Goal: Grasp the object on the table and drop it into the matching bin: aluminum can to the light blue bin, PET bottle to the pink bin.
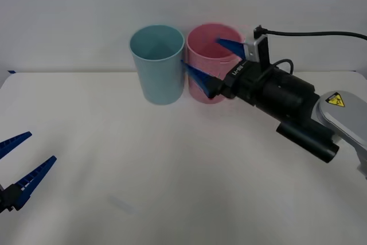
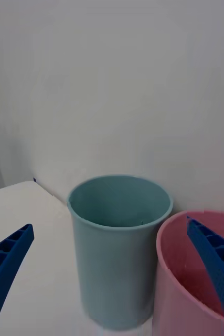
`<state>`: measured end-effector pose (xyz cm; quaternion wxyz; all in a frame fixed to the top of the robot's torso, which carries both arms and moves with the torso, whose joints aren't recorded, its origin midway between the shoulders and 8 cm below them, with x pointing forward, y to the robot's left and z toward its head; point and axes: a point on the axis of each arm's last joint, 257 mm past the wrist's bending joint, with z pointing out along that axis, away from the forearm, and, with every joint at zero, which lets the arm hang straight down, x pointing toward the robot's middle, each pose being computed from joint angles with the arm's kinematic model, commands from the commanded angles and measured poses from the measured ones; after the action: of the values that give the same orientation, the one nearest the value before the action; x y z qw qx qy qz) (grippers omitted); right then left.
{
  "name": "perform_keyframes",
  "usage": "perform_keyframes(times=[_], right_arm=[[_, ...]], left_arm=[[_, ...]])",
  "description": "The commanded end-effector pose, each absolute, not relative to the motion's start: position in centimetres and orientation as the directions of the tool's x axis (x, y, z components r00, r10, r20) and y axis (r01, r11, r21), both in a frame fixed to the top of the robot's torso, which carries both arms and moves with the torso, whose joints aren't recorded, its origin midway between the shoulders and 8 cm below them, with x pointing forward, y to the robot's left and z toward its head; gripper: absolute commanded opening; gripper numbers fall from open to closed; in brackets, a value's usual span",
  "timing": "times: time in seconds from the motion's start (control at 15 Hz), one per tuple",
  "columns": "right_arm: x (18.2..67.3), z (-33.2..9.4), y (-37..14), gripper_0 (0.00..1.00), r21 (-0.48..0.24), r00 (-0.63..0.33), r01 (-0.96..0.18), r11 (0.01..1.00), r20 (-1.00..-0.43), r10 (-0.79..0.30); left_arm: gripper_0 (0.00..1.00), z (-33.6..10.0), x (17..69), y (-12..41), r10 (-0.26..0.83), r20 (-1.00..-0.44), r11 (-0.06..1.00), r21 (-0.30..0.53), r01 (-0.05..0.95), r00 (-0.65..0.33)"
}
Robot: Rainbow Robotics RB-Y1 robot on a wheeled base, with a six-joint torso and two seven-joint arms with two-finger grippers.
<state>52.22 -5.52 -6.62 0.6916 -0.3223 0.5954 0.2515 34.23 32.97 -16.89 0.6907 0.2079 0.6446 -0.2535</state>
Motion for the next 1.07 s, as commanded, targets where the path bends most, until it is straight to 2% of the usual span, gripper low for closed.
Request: perform_keyframes(times=[0.07,0.33,0.47,0.8,1.07], right_arm=[[50.7,-8.1,-8.2,1.00,-0.203,0.194,-0.723,0.660,-0.977,-0.088],[49.0,-11.3,-12.8,1.00,-0.265,0.211,-0.698,0.665,-0.964,-0.163],[48.5,-13.1,-15.5,1.00,-0.255,0.181,-0.668,0.699,-0.967,-0.179],[47.1,-15.7,-22.6,1.00,-0.179,0.107,-0.559,0.810,-0.984,-0.144],[45.3,-16.9,-25.7,1.00,-0.200,0.103,-0.524,0.828,-0.980,-0.171]], left_arm=[[1.00,-16.9,34.2,33.0,-0.082,-0.996,0.785,-0.039,0.618,0.041],[1.00,-16.9,34.2,33.0,-0.082,-0.996,0.785,-0.039,0.618,0.041],[1.00,-16.9,34.2,33.0,-0.082,-0.996,0.785,-0.039,0.618,0.041],[1.00,-16.9,34.2,33.0,-0.082,-0.996,0.785,-0.039,0.618,0.041],[1.00,-16.9,34.2,33.0,-0.082,-0.996,0.785,-0.039,0.618,0.041]])
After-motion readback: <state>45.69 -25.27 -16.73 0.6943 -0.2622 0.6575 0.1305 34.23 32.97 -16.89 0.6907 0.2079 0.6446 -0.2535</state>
